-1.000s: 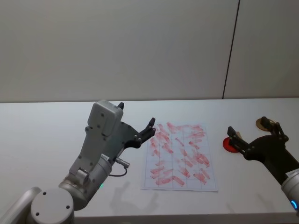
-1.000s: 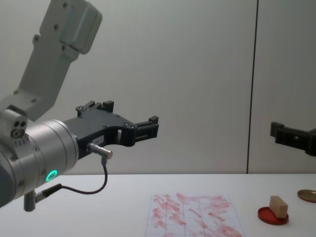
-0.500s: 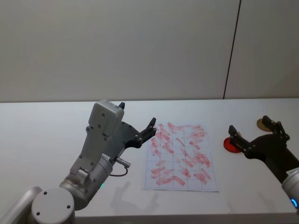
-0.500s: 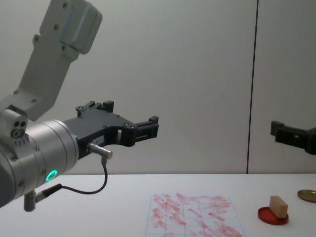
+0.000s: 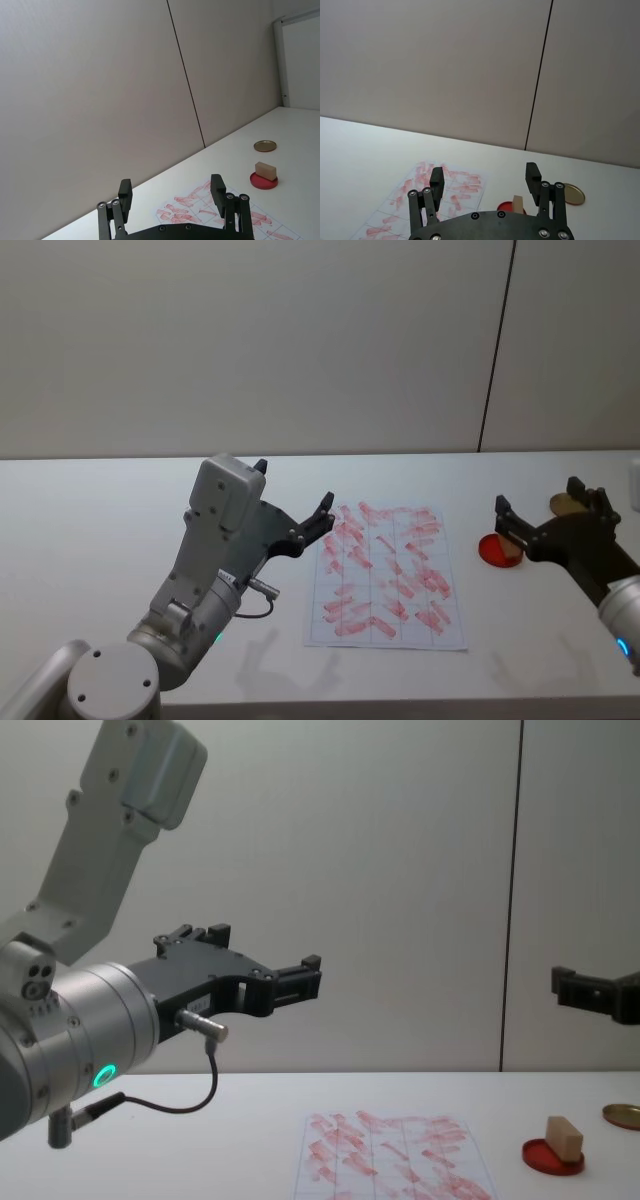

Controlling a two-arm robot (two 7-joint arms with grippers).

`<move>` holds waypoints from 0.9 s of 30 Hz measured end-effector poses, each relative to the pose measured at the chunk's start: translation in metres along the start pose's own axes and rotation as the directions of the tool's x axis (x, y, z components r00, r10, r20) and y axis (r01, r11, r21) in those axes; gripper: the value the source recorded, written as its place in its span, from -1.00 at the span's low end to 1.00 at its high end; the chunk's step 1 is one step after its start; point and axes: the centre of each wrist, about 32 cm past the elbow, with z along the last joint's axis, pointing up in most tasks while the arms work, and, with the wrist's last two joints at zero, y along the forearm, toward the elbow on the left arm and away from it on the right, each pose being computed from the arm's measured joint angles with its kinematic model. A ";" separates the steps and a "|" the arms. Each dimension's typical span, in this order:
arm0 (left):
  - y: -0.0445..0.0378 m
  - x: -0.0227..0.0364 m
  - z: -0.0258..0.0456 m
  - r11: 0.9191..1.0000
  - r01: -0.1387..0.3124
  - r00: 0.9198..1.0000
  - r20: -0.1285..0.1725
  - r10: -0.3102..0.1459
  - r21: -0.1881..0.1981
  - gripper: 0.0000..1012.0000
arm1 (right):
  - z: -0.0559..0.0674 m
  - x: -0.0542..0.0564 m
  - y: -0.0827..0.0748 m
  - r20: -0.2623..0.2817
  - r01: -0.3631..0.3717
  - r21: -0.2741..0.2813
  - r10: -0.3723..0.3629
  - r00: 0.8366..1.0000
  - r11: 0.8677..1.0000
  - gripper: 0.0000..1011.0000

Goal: Use the one hand to pick up the stamp and affix it onto the A4 paper.

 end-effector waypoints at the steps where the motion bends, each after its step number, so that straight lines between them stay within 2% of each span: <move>1: 0.0000 0.0000 0.0000 1.000 0.000 1.000 0.000 0.000 0.000 0.96 | 0.000 0.001 0.004 0.001 0.008 -0.009 -0.008 1.000 1.000 0.98; 11: 0.0000 0.0000 0.0000 1.000 0.000 1.000 0.000 0.000 0.000 0.96 | -0.003 0.011 0.028 -0.001 0.053 -0.069 -0.053 0.999 0.996 0.98; 20: 0.0000 0.0000 0.0000 1.000 0.000 1.000 0.000 0.000 0.000 0.96 | -0.014 0.024 0.053 -0.016 0.101 -0.140 -0.104 0.994 0.985 0.98; 27: 0.0000 0.0000 0.0000 1.000 0.000 1.000 0.000 0.000 0.000 0.96 | -0.020 0.030 0.066 -0.034 0.119 -0.178 -0.127 0.991 0.977 0.98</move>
